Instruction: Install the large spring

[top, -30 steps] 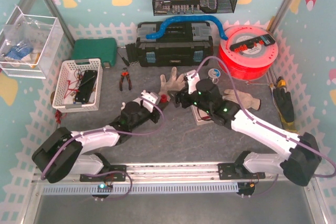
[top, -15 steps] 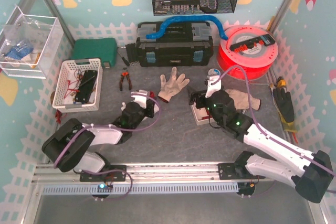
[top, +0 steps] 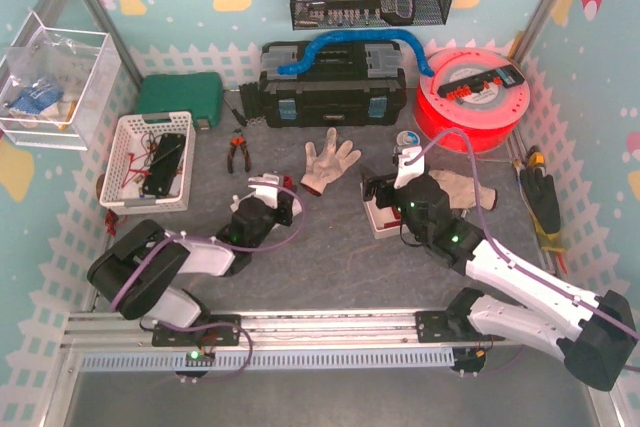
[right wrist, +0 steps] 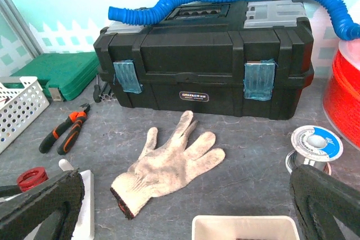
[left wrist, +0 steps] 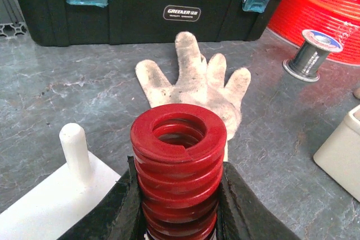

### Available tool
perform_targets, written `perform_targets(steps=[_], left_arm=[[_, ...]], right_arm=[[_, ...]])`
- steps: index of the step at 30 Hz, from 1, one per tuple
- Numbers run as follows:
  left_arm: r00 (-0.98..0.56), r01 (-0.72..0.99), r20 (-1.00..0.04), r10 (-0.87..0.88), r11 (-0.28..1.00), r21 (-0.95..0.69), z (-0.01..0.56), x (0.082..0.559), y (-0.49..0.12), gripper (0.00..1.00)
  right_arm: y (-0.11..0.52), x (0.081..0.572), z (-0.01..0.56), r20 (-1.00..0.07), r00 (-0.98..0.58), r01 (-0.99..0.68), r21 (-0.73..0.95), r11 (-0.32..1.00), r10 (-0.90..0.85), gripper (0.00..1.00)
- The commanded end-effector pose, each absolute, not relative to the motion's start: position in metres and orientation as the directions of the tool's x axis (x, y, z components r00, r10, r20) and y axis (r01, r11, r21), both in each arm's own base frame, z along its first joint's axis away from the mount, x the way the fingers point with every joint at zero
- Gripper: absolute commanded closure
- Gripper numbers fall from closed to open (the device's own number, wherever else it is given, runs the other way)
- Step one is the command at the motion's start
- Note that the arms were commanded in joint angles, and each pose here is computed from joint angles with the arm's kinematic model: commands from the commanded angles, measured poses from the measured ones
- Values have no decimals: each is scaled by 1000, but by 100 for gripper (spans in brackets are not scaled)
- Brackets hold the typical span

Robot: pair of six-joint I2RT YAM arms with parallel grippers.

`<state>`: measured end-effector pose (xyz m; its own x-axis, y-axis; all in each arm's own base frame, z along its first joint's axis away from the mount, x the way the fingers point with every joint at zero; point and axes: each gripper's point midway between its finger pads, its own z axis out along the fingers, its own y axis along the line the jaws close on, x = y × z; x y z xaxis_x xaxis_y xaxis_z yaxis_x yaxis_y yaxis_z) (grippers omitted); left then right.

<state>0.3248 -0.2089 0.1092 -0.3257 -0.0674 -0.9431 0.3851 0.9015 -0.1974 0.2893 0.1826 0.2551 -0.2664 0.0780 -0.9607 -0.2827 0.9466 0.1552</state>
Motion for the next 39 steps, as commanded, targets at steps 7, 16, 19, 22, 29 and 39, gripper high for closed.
perform_targets(steps=[7,16,19,22,29,39], left_arm=[[-325,408,-941,-95,883,-230,108,322,-212,100],[-333,422,-940,-71,881,-215,97,320,-216,99],[-329,429,-942,-66,878,-212,95,319,-219,98],[-329,428,-943,-56,881,-202,91,318,-220,98],[-340,392,-939,-44,901,-184,79,321,-214,78],[-318,421,-947,-44,888,-183,96,324,-222,51]], right_arm=[[175,291,254,-967,-243,-262,146,954,81,1],[173,292,253,-968,-239,-261,137,956,74,1],[173,292,253,-968,-239,-262,138,955,74,1],[172,293,251,-968,-241,-258,133,957,70,1],[173,294,251,-968,-241,-264,139,954,74,1],[178,299,237,-961,-275,-276,122,953,43,1]])
